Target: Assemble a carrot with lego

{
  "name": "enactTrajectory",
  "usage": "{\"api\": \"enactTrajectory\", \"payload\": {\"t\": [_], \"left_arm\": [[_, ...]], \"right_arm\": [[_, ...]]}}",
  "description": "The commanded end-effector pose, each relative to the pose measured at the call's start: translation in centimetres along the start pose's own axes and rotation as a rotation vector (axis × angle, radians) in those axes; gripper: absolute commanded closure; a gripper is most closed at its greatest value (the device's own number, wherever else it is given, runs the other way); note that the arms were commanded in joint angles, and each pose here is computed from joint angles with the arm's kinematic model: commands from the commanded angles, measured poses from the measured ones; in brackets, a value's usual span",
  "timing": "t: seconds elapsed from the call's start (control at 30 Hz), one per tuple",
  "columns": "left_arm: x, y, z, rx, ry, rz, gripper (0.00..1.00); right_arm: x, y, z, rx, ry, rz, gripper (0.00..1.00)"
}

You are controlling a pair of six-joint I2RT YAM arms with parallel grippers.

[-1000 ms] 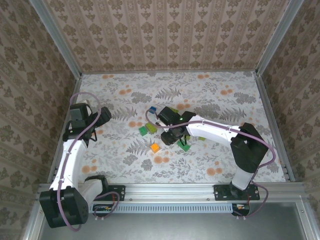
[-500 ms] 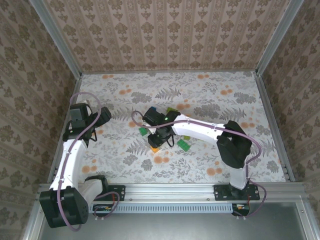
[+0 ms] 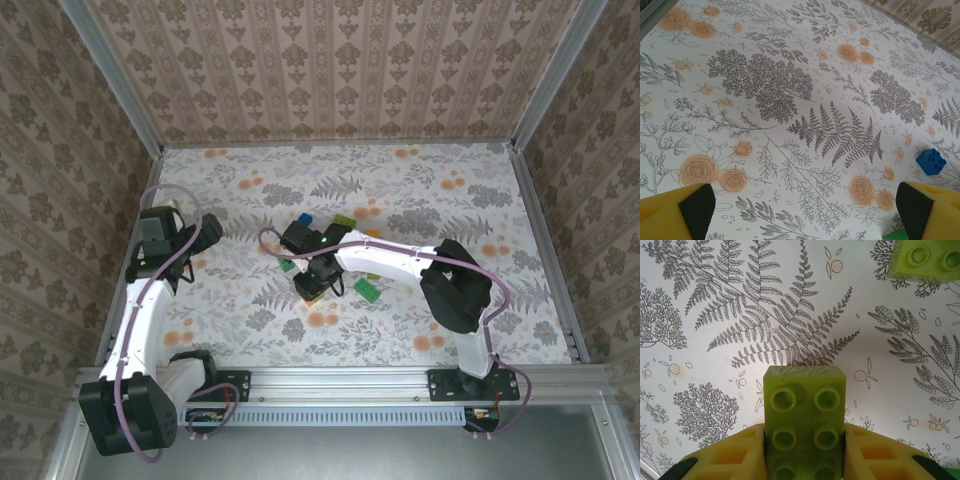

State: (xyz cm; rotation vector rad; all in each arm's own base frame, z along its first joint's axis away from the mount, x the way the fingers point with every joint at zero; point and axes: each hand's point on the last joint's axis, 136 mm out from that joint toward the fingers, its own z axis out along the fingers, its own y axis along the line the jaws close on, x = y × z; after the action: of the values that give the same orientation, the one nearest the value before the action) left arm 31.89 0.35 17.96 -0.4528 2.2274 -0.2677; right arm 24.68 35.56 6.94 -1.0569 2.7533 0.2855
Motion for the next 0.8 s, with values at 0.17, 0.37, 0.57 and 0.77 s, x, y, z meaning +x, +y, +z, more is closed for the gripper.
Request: {"api": "enactTrajectory", "payload": {"t": [0.17,0.37,0.57,0.77], "left_arm": [[-0.3,0.1,-0.1,0.002,-0.010,-0.011,0.03],[-0.2,0.1,0.0,0.003,-0.008,-0.011,0.04],[-0.3,0.0,-0.1,0.008,-0.009,-0.010,0.04],[-0.2,0.0,-0.1,0.008,-0.007,-0.011,0.04]], "right_arm": [[0.6,0.3,1.0,0.008,0.046,0.013,0.66],[1.0,0.3,1.4,0.014,0.061,0.012,0.67],[1.7,0.3,1.7,0.025,0.076,0.013,0.67],[2.3,0.5,2.3,0.032,0.086,0.026,0.67]]}}
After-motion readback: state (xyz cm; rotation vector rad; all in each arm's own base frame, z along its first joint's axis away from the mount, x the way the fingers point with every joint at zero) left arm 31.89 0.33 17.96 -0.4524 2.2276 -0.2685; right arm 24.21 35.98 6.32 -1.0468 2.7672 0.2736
